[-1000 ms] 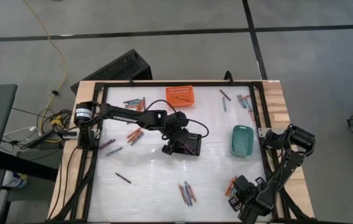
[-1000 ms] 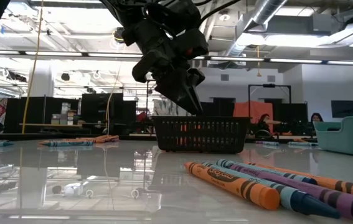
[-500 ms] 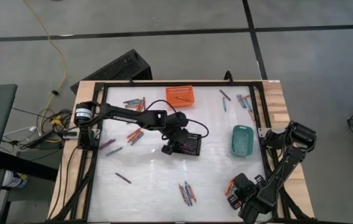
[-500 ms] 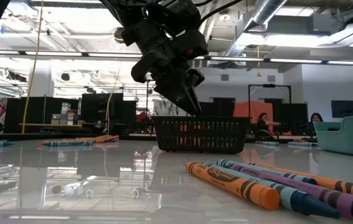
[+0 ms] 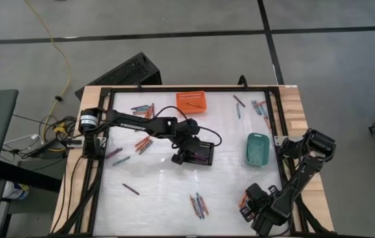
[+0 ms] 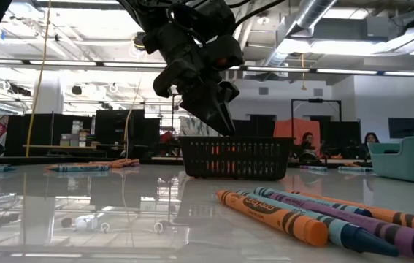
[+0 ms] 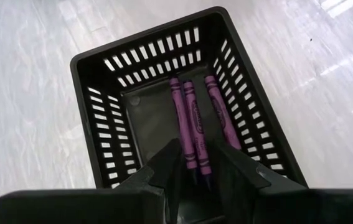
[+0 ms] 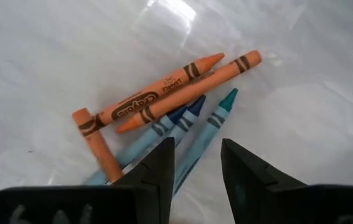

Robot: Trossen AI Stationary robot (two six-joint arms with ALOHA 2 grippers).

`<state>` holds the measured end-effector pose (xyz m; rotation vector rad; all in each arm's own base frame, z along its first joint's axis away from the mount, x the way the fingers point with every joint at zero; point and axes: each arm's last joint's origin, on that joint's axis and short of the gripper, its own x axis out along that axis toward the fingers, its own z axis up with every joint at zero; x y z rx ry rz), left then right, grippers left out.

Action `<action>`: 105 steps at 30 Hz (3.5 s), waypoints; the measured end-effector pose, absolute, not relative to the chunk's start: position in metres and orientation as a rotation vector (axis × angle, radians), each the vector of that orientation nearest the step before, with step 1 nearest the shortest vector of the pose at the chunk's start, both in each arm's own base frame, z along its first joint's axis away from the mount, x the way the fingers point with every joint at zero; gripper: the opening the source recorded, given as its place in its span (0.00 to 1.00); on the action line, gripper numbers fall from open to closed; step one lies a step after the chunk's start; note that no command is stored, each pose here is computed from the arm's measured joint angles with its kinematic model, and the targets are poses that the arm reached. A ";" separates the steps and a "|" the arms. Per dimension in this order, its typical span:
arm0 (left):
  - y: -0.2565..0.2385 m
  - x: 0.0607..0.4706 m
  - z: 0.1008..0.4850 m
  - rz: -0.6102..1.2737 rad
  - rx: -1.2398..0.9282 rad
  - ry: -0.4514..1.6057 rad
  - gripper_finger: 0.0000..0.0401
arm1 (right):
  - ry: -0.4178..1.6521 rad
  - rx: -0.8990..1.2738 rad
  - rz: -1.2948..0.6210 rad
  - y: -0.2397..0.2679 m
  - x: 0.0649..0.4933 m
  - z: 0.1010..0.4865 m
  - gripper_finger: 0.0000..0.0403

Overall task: Sort crayons
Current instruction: Put the light blue green crayon into the green bin, then put the orange crayon into the orange bin

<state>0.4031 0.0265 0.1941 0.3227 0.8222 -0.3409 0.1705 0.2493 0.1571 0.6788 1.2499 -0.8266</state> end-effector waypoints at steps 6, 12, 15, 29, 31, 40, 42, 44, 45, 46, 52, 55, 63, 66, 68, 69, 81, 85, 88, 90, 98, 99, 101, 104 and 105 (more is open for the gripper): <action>0.026 0.401 0.193 -0.345 0.318 0.842 0.20 | 1.255 0.691 -0.816 0.247 0.167 0.147 0.33; 0.026 0.401 0.193 -0.347 0.317 0.847 0.20 | 1.265 0.678 -0.817 0.245 0.165 0.144 0.33; 0.026 0.401 0.193 -0.346 0.317 0.846 0.20 | 1.271 0.666 -0.816 0.245 0.163 0.144 0.31; 0.026 0.401 0.193 -0.346 0.318 0.845 0.20 | 1.305 0.613 -0.818 0.245 0.157 0.144 0.02; 0.026 0.401 0.193 -0.346 0.317 0.846 0.20 | 1.305 0.605 -0.826 0.244 0.156 0.143 0.01; 0.026 0.401 0.193 -0.347 0.317 0.848 0.20 | 1.312 0.488 -0.928 0.232 0.150 0.144 0.00; 0.026 0.401 0.193 -0.347 0.317 0.848 0.20 | 1.315 0.462 -0.950 0.230 0.149 0.144 0.00; 0.026 0.401 0.193 -0.347 0.317 0.848 0.20 | 1.314 0.463 -0.950 0.230 0.149 0.144 0.00; 0.026 0.401 0.193 -0.347 0.317 0.849 0.20 | 1.310 0.465 -0.947 0.230 0.149 0.144 0.00; 0.026 0.401 0.193 -0.347 0.317 0.849 0.20 | 1.298 0.463 -0.944 0.230 0.149 0.145 0.00; 0.026 0.401 0.193 -0.347 0.317 0.849 0.20 | 1.164 0.486 -0.909 0.226 0.151 0.158 0.00; 0.026 0.401 0.193 -0.347 0.317 0.850 0.20 | 1.104 0.490 -0.897 0.219 0.152 0.171 0.00; 0.026 0.400 0.192 -0.348 0.316 0.853 0.20 | 0.969 0.376 -0.993 0.180 0.153 0.205 0.00; 0.026 0.400 0.192 -0.352 0.313 0.864 0.20 | 0.951 0.330 -1.050 0.162 0.154 0.218 0.00; 0.025 0.399 0.191 -0.355 0.311 0.876 0.20 | 0.952 0.320 -1.086 0.151 0.156 0.225 0.00; 0.025 0.398 0.191 -0.357 0.310 0.882 0.20 | 0.958 0.316 -1.100 0.146 0.157 0.228 0.00; 0.004 0.398 0.201 -0.420 0.319 0.931 0.20 | 0.921 0.542 -1.119 0.081 0.145 0.203 0.00; -0.006 0.399 0.213 -0.452 0.334 0.945 0.20 | 0.900 0.618 -1.116 0.069 0.136 0.186 0.02; -0.015 0.401 0.222 -0.473 0.346 0.937 0.20 | 0.896 0.632 -1.117 0.065 0.139 0.186 0.04; -0.022 0.401 0.224 -0.489 0.353 0.940 0.20 | 0.903 0.624 -1.125 0.063 0.140 0.185 0.07; -0.055 0.394 0.224 -0.570 0.394 0.979 0.20 | 0.912 0.619 -1.135 0.061 0.141 0.185 0.23; -0.060 0.393 0.224 -0.576 0.404 0.982 0.20 | 0.914 0.615 -1.132 0.062 0.141 0.185 0.25; -0.069 0.391 0.223 -0.583 0.428 0.995 0.20 | 0.921 0.602 -1.113 0.063 0.142 0.189 0.27; -0.082 0.388 0.223 -0.595 0.460 0.993 0.20 | 0.936 0.576 -1.064 0.068 0.146 0.201 0.29; -0.086 0.387 0.223 -0.602 0.467 0.991 0.20 | 0.938 0.567 -1.037 0.070 0.148 0.206 0.29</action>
